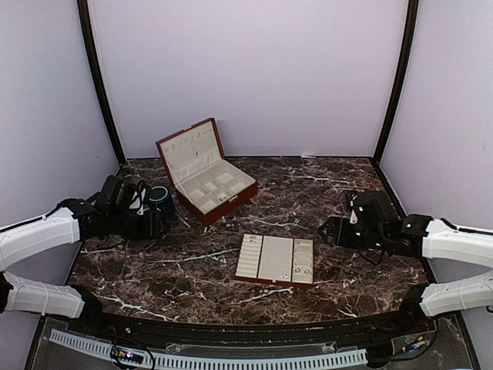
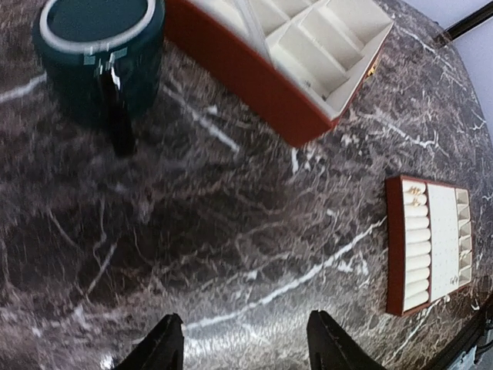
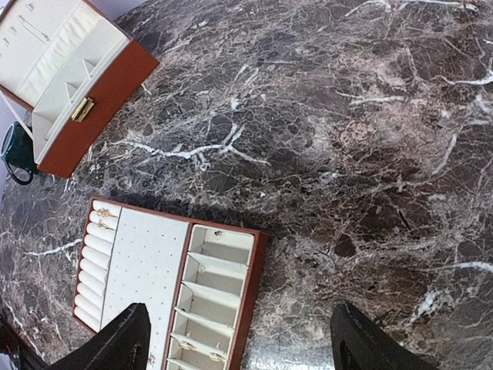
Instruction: Organize the mixed jewelry
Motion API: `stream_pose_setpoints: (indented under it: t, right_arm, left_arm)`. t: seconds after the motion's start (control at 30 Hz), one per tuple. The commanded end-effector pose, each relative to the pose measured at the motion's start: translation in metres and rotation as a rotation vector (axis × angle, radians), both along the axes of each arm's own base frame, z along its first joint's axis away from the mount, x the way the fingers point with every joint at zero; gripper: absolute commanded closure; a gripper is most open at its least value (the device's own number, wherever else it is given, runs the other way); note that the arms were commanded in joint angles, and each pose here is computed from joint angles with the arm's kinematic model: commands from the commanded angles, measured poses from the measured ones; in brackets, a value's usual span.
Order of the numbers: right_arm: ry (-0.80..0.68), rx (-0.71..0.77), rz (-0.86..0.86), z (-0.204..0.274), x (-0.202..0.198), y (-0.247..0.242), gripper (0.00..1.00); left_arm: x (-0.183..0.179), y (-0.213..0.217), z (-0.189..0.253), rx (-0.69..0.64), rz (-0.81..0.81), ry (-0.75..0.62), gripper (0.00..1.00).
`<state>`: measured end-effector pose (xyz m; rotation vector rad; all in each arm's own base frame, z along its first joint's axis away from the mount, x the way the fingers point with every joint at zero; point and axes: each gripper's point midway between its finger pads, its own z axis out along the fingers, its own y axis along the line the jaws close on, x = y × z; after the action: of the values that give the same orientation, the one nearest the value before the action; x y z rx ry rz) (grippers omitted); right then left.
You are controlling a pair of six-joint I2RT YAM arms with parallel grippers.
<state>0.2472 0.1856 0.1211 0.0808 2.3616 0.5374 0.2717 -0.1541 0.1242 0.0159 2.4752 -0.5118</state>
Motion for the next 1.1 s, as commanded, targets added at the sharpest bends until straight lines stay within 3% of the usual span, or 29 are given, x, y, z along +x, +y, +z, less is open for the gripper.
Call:
stream_pose_setpoints:
  t: [0.0,0.27,0.43,1.07]
  right_arm:
    - [0.002,0.053,-0.023,0.0,-0.002,0.0,0.19]
    - [0.006,0.052,-0.012,-0.004,0.002,0.01,0.21]
    - [0.01,0.052,0.008,-0.006,0.0,0.02,0.21]
    - [0.02,0.028,0.01,-0.017,-0.006,0.023,0.21]
  left_arm:
    - [-0.051,-0.004,-0.03,-0.04,-0.009,0.168,0.43]
    - [-0.113,-0.021,-0.062,0.014,-0.093,0.339,0.48]
    - [-0.123,-0.016,-0.074,0.053,-0.102,0.373,0.49]
    - [-0.136,-0.017,-0.106,0.128,-0.138,0.447,0.75]
